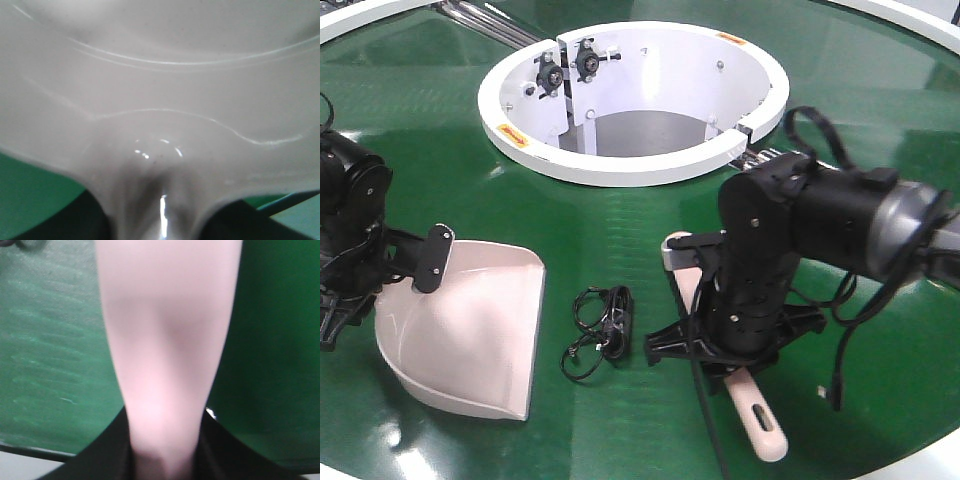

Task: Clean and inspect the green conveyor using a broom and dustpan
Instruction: 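Sweep the black cable with the brush toward the dustpan in the left gripper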

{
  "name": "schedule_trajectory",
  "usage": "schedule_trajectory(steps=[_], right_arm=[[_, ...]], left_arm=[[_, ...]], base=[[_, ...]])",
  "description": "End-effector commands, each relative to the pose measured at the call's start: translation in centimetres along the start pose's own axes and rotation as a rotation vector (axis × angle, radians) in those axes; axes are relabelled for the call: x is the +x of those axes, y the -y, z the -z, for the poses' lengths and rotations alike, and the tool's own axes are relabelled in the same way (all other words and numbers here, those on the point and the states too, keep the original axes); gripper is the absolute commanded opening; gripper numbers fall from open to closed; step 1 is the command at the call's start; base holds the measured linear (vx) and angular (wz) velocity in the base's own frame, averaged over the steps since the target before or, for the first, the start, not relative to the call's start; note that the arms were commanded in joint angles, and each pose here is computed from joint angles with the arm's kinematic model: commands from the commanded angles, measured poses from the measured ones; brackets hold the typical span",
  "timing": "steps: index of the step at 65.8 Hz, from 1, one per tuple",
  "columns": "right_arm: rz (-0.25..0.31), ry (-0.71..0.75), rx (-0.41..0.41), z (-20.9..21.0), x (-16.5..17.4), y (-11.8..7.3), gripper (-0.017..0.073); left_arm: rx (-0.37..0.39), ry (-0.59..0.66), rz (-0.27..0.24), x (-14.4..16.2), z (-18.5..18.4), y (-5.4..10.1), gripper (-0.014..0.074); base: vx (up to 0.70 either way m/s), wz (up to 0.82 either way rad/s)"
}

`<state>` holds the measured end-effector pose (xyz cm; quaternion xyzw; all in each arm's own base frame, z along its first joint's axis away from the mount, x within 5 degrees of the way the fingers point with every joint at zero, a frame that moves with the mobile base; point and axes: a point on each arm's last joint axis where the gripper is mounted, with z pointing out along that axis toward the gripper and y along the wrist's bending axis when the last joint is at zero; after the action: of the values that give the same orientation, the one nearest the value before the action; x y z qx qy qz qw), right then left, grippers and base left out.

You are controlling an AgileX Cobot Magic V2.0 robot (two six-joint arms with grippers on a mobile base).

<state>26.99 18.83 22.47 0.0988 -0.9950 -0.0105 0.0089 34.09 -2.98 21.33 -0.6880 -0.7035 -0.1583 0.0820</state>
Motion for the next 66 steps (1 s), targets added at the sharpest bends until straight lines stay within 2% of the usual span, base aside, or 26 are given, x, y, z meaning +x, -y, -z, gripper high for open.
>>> schedule_trajectory(steps=[1, 10, 22, 42, 55, 61, 66], right_arm=[[-0.005, 0.022, -0.019, 1.0, -0.3, -0.8, -0.0004], [0.003, -0.016, -0.025, 0.6, -1.4, -2.1, -0.0004], [-0.010, -0.065, -0.021, 0.2, -2.6, -2.8, -0.0004], [-0.031, -0.171, -0.115, -2.1, -2.9, -4.2, -0.0004], [0.020, -0.167, -0.151, -2.7, -3.2, -6.3, -0.0004], [0.061, -0.160, -0.157, -2.5, -3.6, -7.9, -0.0004], [0.103, -0.145, -0.200, -2.3, -4.1, -9.7, -0.0004]], left_arm=[[-0.072, -0.006, 0.021, 0.7, 2.2, -0.2, -0.0006], [-0.072, -0.006, 0.021, 0.7, 2.2, -0.2, -0.0006], [-0.072, -0.006, 0.021, 0.7, 2.2, -0.2, -0.0006], [-0.072, -0.006, 0.021, 0.7, 2.2, -0.2, -0.0006], [-0.071, -0.005, 0.021, 0.7, 2.2, -0.2, -0.0006], [-0.071, -0.005, 0.021, 0.7, 2.2, -0.2, -0.0006], [-0.071, -0.005, 0.021, 0.7, 2.2, -0.2, -0.0006]], base=[[0.00, 0.00], [0.00, 0.00], [0.00, 0.00], [0.00, 0.00], [0.00, 0.00], [0.00, 0.00], [0.00, 0.00]])
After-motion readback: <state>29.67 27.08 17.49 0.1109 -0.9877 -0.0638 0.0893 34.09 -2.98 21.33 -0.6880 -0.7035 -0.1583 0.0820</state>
